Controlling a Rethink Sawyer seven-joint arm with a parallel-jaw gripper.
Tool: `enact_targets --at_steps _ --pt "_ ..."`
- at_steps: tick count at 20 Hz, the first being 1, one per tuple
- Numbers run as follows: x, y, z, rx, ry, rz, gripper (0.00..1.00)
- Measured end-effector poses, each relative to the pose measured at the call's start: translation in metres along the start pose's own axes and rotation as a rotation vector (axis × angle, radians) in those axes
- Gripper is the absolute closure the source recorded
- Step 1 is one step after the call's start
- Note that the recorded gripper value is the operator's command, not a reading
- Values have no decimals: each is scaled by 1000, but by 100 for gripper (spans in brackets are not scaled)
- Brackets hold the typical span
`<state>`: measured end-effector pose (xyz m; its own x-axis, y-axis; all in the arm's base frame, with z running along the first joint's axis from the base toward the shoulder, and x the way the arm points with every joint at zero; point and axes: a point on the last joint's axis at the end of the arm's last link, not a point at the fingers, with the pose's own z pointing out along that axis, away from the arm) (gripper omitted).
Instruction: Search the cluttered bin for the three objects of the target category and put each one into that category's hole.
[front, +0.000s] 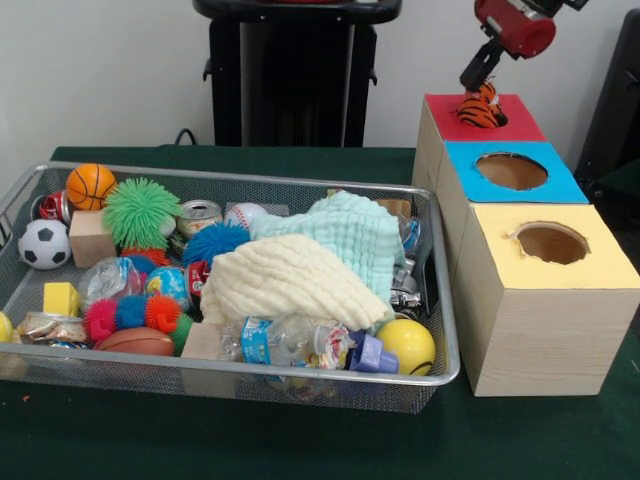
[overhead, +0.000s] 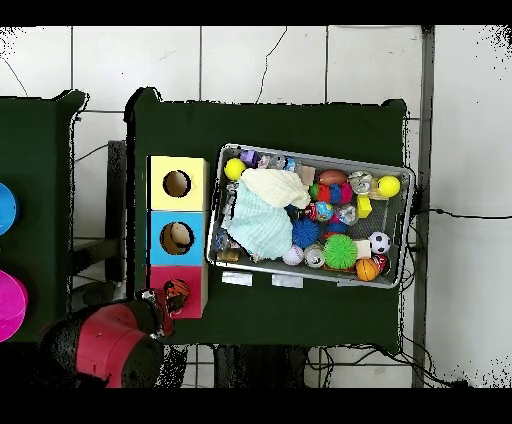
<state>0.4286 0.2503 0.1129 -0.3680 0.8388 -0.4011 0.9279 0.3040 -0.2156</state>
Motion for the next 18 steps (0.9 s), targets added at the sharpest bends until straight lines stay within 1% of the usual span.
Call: enact_targets --at_steps 2,6,14,16,18 --pt "4 1 1 1 8 -1 100" --pt "18 3 7 6 37 -5 100" --pt "17 4 9 11 39 2 100" --pt "17 4 12 13 35 1 100" --pt "16 5 17 4 16 -3 100"
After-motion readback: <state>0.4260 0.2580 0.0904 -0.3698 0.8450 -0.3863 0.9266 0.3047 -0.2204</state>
